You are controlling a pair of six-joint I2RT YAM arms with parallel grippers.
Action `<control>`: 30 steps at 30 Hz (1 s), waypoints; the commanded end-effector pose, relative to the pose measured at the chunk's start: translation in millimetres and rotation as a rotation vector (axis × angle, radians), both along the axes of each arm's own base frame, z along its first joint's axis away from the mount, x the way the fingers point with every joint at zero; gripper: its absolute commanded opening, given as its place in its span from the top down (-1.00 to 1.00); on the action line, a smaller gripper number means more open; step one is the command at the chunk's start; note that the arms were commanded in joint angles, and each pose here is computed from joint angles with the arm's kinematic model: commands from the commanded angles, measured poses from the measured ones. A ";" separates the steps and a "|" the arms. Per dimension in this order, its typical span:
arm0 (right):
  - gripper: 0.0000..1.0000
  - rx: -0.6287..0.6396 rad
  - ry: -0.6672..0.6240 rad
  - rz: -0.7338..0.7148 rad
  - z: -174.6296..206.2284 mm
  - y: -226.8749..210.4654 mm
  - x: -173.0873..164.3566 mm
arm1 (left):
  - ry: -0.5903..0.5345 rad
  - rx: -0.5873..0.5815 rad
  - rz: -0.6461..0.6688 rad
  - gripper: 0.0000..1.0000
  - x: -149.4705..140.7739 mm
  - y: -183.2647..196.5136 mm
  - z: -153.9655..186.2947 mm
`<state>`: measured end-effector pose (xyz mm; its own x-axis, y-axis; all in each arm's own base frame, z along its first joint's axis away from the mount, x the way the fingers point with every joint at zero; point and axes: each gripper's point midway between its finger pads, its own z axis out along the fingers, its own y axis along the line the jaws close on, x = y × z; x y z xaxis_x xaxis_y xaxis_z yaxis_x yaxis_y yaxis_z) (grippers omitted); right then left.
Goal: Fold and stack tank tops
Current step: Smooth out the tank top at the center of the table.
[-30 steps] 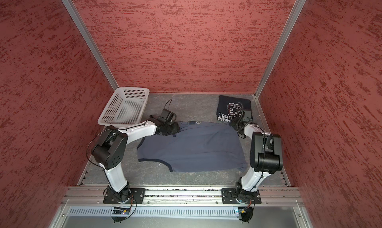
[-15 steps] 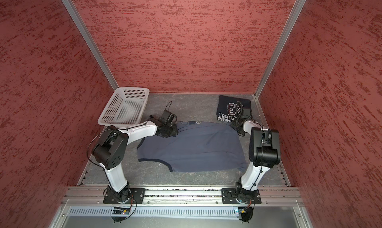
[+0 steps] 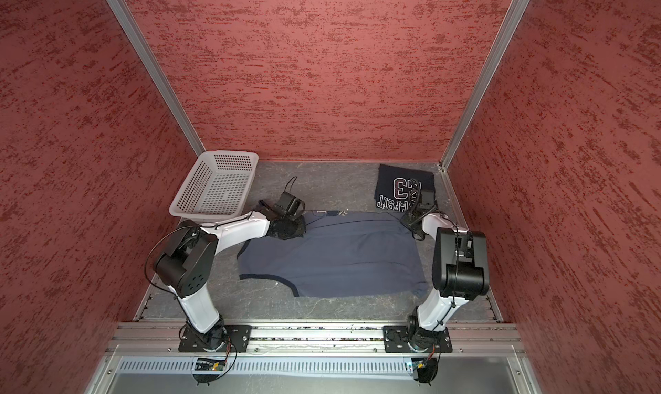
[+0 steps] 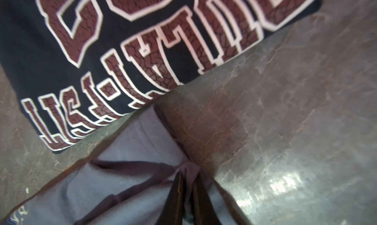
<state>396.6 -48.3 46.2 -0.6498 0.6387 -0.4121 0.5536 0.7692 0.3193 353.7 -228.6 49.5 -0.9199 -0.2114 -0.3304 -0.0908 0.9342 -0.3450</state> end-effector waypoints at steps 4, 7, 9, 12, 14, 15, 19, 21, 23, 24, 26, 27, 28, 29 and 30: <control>0.76 -0.053 -0.009 -0.033 10.3 -8.3 -13.4 | -0.049 -0.015 -0.002 0.94 -5.1 3.9 16.4; 0.59 -0.050 -0.016 -0.031 9.4 -6.8 -19.1 | -0.049 -0.019 -0.009 0.94 -10.9 4.2 17.6; 0.48 -0.048 -0.013 -0.030 7.2 -5.8 -22.5 | -0.025 -0.017 -0.018 0.90 -16.2 3.9 11.7; 0.29 -0.043 0.003 -0.030 0.1 -4.8 -27.3 | 0.025 -0.004 -0.032 0.66 -24.3 4.7 -4.5; 0.27 -0.041 0.009 -0.027 -2.8 -4.5 -27.6 | 0.054 0.010 -0.034 0.52 -28.2 6.0 -14.0; 0.27 -0.041 0.008 -0.024 -1.5 -3.9 -26.6 | 0.059 0.016 -0.030 0.45 -28.0 6.9 -15.4; 0.26 -0.093 0.020 -0.049 8.7 -14.0 -30.1 | 0.033 0.042 -0.021 0.32 -24.5 12.8 -6.2; 0.27 -0.112 0.024 -0.060 13.8 -17.4 -32.4 | -0.002 0.058 -0.016 0.29 -21.6 16.6 4.8; 0.28 -0.113 0.013 -0.059 19.2 -17.2 -32.0 | -0.042 0.071 -0.017 0.26 -17.8 19.7 17.4; 0.28 -0.113 0.006 -0.059 23.3 -16.8 -32.4 | -0.059 0.079 -0.018 0.23 -16.2 21.6 23.6; 0.26 -0.111 -0.027 -0.047 35.5 -13.3 -30.3 | -0.095 0.085 -0.020 0.12 -10.0 22.6 38.6; 0.21 -0.109 -0.047 -0.030 42.8 -8.8 -27.9 | -0.112 0.087 -0.023 0.06 -6.9 21.5 46.2; 0.15 -0.106 -0.067 -0.011 49.8 -3.1 -24.4 | -0.125 0.080 -0.027 0.04 -3.0 18.7 53.0; 0.10 -0.099 -0.080 0.009 54.6 2.8 -20.6 | -0.135 0.068 -0.033 0.02 -0.1 14.5 58.0; 0.06 -0.083 -0.091 0.036 57.9 11.5 -15.7 | -0.139 0.047 -0.043 0.00 3.7 7.9 61.5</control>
